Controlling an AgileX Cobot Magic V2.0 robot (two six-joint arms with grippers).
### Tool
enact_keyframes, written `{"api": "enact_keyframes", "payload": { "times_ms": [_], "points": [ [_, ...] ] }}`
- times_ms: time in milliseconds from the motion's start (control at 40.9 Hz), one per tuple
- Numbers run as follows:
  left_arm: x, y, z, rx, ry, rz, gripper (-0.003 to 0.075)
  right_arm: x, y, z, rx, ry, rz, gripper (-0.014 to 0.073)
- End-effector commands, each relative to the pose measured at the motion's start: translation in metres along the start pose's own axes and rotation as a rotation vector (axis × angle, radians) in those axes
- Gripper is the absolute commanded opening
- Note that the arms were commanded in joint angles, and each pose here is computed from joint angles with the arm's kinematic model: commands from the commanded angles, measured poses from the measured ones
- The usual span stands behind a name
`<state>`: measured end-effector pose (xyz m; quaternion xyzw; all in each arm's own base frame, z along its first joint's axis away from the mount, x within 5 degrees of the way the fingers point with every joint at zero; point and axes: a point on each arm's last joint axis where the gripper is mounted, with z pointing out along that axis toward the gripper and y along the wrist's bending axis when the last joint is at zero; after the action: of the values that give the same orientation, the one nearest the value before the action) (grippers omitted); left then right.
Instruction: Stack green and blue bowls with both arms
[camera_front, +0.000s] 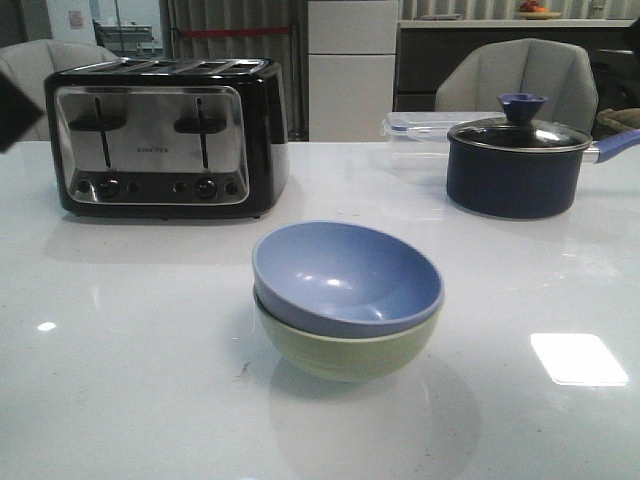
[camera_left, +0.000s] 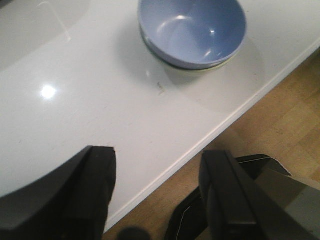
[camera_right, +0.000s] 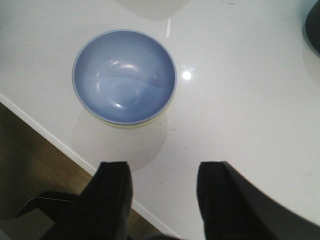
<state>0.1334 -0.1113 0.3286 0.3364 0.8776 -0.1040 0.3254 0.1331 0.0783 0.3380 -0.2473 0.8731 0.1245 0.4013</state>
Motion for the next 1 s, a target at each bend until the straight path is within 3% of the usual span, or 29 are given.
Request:
{"api": "enact_keyframes", "payload": {
  "times_ms": [0, 293, 635, 708, 977],
  "points": [
    [0.003, 0.007, -0.022, -0.078, -0.083, -0.053, 0.0435, -0.002, 0.0, -0.019, 0.016, -0.108, 0.007, 0.0425],
    [0.011, 0.008, -0.039, -0.088, -0.156, -0.058, 0.0417, 0.023, 0.001, -0.028, 0.02, -0.121, 0.002, 0.0413],
    [0.01, 0.007, -0.037, -0.081, -0.151, -0.065, 0.009, 0.024, 0.001, -0.027, 0.021, -0.108, 0.0, 0.0085],
    [0.011, 0.006, -0.037, -0.068, -0.146, -0.074, 0.0096, 0.024, 0.0, -0.027, 0.023, -0.108, -0.001, 0.005],
    [0.011, 0.006, -0.037, -0.068, -0.146, -0.074, 0.0096, 0.025, 0.0, -0.027, 0.022, -0.103, -0.001, 0.0053]
  ]
}}
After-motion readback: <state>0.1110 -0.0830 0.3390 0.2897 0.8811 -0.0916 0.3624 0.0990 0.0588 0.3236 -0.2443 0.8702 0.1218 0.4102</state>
